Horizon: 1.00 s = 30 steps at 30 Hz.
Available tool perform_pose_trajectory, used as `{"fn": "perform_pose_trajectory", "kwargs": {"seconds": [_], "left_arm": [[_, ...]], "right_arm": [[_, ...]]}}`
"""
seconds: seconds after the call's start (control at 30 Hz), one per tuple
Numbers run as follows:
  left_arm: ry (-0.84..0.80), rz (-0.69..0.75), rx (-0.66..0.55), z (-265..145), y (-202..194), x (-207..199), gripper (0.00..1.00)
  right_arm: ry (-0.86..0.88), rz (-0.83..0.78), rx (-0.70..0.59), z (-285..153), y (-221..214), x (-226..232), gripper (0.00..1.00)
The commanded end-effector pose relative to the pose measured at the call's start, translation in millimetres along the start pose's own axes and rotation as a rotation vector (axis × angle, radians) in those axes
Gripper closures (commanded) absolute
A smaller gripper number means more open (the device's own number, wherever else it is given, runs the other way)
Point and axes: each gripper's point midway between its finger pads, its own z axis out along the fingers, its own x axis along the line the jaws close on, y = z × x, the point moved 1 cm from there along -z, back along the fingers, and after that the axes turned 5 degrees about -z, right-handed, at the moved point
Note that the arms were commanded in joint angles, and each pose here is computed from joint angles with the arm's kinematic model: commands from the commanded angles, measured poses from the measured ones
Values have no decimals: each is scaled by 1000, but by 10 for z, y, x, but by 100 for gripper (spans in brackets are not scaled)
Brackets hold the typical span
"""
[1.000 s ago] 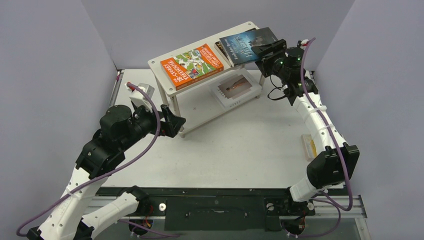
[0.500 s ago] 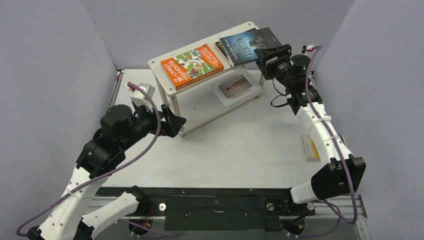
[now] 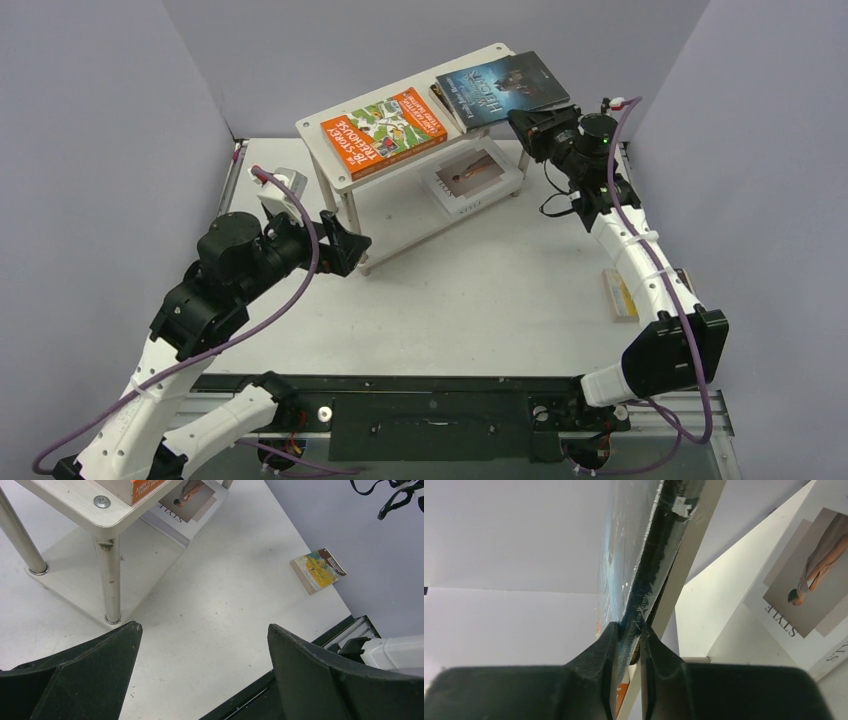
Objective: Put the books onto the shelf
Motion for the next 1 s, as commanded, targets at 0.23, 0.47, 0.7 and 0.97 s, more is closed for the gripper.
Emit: {"fn": "perform_pose_trajectory", "kwargs": {"seconds": [0.23, 0.47, 0.7, 0.97], "left_arm": [[-10, 12, -68, -63, 131, -20, 4], [-9, 12, -70, -59, 134, -19, 4], [-10, 12, -67, -34, 133, -20, 4], [-10, 12, -67, -34, 131, -20, 4]], "right_arm": [[138, -101, 3, 32, 186, 439, 100], [134, -87, -14, 69, 260, 425, 100], [136, -87, -10, 84, 244, 421, 100], [138, -76, 1, 114, 186, 405, 100]]}}
